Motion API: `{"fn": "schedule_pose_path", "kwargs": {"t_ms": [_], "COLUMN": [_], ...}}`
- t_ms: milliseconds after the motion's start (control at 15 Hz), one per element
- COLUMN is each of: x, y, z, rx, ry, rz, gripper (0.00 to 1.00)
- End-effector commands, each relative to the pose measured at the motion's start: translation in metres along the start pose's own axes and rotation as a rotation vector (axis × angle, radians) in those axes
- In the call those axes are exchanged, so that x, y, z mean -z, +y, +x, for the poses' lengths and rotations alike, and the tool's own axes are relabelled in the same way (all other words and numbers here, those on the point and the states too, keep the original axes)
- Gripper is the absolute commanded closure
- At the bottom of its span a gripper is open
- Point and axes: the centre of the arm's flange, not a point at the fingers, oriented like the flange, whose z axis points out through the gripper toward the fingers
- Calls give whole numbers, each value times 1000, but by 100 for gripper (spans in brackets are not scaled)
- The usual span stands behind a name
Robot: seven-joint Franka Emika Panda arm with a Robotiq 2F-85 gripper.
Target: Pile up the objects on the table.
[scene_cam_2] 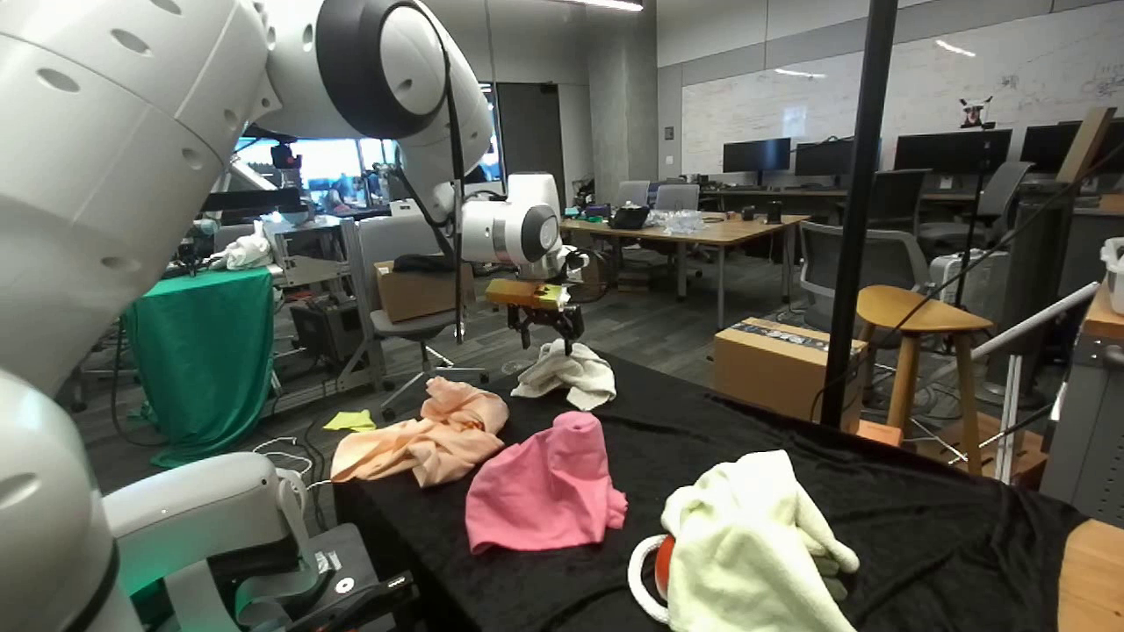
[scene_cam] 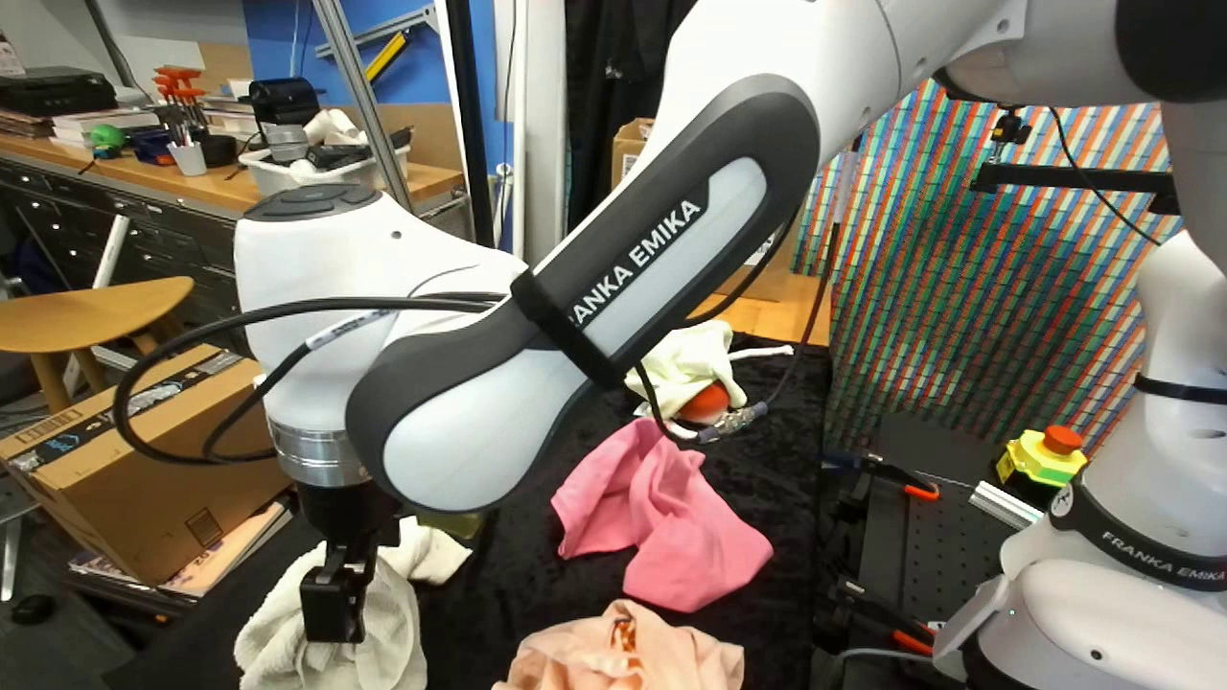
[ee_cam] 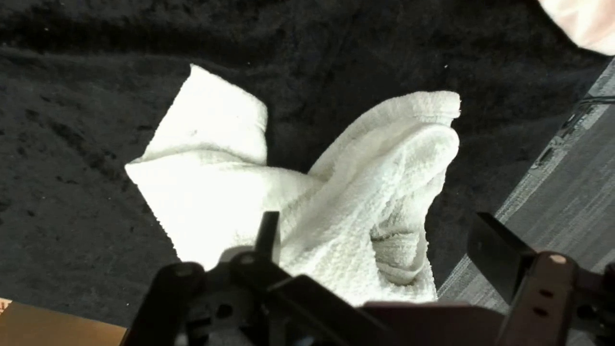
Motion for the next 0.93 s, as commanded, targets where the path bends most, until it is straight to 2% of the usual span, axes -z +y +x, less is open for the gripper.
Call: {"fn": "schedule_pose_path", "kwargs": {"t_ms": [0, 267, 600, 733, 867], "x": [-11, -26, -31, -31, -29], "y": [3, 10, 14, 17, 20], "z": [13, 14, 20, 22, 22], "rx": [-19, -15, -24, -23, -17], "ry": [29, 27, 48, 48, 43], "rz": [16, -8, 13, 19, 20], "gripper": [0, 0, 0, 25, 42]}}
